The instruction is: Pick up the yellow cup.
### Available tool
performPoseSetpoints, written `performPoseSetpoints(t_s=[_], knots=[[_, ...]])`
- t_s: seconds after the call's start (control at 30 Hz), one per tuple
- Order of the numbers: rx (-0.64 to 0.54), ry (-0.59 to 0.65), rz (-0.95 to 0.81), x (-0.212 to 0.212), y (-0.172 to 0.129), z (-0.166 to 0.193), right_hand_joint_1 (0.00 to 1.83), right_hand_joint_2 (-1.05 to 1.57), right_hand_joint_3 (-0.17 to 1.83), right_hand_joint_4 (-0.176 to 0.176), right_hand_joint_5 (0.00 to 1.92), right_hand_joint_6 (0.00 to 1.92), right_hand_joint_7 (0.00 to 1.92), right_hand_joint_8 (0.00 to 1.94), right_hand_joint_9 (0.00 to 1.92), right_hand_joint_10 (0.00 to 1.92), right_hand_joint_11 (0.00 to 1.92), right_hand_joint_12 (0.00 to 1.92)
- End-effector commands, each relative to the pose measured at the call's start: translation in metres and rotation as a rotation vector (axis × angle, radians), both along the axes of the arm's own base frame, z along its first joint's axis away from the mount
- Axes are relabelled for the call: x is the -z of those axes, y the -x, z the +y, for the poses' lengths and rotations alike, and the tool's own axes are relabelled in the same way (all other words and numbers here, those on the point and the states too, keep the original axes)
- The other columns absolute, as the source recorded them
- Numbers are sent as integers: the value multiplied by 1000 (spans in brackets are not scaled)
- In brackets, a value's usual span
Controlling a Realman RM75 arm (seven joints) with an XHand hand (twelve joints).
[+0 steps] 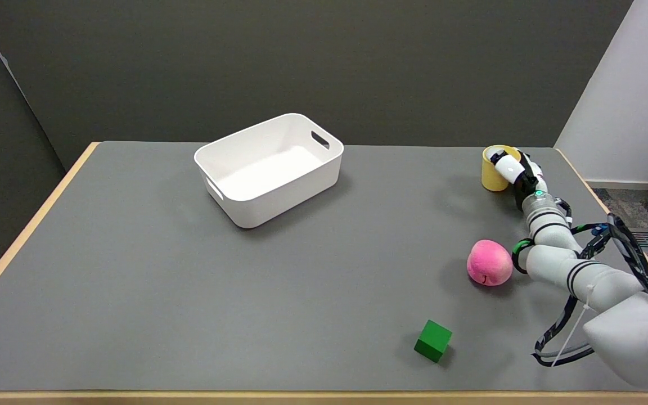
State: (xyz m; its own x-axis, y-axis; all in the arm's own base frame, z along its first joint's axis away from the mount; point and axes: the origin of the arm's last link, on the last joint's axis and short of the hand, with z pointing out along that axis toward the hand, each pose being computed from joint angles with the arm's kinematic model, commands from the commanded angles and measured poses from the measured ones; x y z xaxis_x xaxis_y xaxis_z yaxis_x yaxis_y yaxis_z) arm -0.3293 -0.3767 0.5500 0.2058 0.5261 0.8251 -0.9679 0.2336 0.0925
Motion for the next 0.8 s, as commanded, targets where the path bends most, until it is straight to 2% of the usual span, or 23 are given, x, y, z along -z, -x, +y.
performPoseSetpoints(t_s=[0.03, 0.37, 0.47, 0.5, 0.67, 0.8], knots=[[5, 5, 2, -2, 1, 2, 815, 530, 976, -42, 80, 142, 91, 43, 74, 101, 2, 417], [7, 16, 2, -6, 2, 6, 903, 607, 1021, -51, 86, 141, 92, 113, 80, 135, 0, 469], [9, 19, 4, -8, 2, 7, 715, 638, 991, -31, 42, 241, 61, 208, 16, 270, -1, 540], [8, 21, 4, -9, 1, 8, 706, 643, 989, -29, 38, 253, 58, 217, 9, 286, -1, 548], [3, 33, -4, -10, 2, 10, 816, 638, 1010, -23, 46, 257, 67, 225, 22, 283, -1, 585], [1, 42, -9, -12, 3, 12, 889, 684, 997, -21, 54, 282, 96, 234, 18, 360, -1, 632]])
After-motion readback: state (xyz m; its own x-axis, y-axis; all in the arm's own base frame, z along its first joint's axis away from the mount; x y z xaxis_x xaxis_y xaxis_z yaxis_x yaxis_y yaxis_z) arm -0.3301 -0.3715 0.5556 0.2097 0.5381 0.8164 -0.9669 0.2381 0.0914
